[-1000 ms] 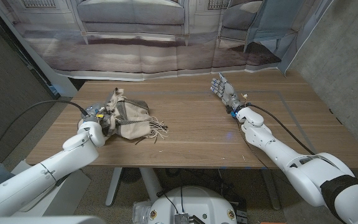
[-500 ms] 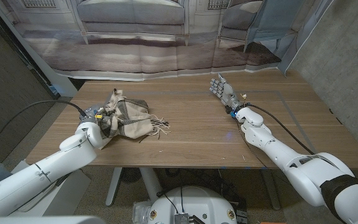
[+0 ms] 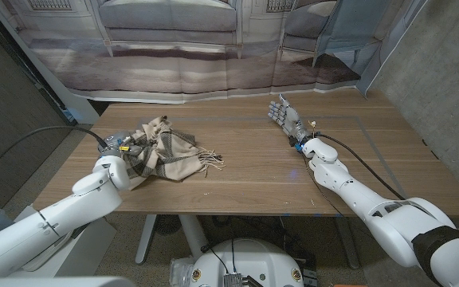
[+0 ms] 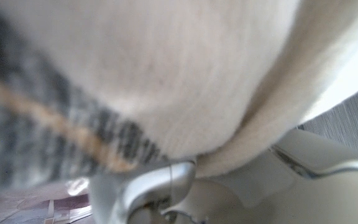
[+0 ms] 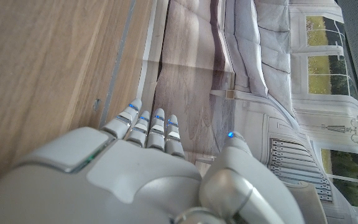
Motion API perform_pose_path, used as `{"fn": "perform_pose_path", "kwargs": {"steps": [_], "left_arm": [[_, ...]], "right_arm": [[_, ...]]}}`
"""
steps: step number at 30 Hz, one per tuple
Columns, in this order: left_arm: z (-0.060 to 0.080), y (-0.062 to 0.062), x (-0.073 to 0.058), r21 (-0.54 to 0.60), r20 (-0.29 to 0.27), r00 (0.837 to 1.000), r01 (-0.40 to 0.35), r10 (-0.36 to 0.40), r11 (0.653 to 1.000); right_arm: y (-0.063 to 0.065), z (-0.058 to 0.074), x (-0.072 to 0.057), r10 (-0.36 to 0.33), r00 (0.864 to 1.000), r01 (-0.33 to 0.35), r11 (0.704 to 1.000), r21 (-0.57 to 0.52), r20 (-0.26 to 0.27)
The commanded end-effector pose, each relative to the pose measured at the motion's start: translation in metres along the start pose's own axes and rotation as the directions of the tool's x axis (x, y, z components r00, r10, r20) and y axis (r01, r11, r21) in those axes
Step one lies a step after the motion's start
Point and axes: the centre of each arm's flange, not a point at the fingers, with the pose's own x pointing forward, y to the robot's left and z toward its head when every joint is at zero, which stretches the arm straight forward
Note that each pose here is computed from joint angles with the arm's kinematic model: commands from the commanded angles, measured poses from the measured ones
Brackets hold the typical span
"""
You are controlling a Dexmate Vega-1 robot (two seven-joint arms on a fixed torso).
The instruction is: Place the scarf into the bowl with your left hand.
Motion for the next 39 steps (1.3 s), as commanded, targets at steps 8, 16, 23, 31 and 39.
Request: {"fn": "perform_pose_path", "kwargs": {"steps": [8, 16, 23, 31, 39], "left_arm": [[0.0, 0.012, -0.008, -0.019, 0.01, 1.0, -0.024, 0.024, 1.0], [-0.001, 0.018, -0.012, -0.035, 0.019, 1.0, -0.023, 0.024, 0.999], [-0.001, 0.022, -0.015, -0.038, 0.016, 0.999, -0.034, 0.035, 0.999], [0.001, 0.029, -0.021, -0.044, 0.035, 0.999, -0.039, 0.041, 0.998], [0.005, 0.038, -0.024, -0.045, 0.034, 0.999, -0.034, 0.036, 0.998]], "right_arm": [[0.002, 0.001, -0.003, 0.003, 1.0, -0.003, 1.0, 0.0, 0.003], [0.002, 0.0, -0.006, 0.002, 1.0, -0.002, 1.0, 0.001, 0.003], [0.002, 0.0, -0.008, 0.0, 1.0, 0.0, 1.0, 0.001, 0.005], [0.003, 0.0, -0.01, 0.001, 1.0, -0.001, 1.0, 0.001, 0.007], [0.004, 0.001, -0.011, 0.002, 1.0, -0.002, 1.0, -0.002, 0.004]]}}
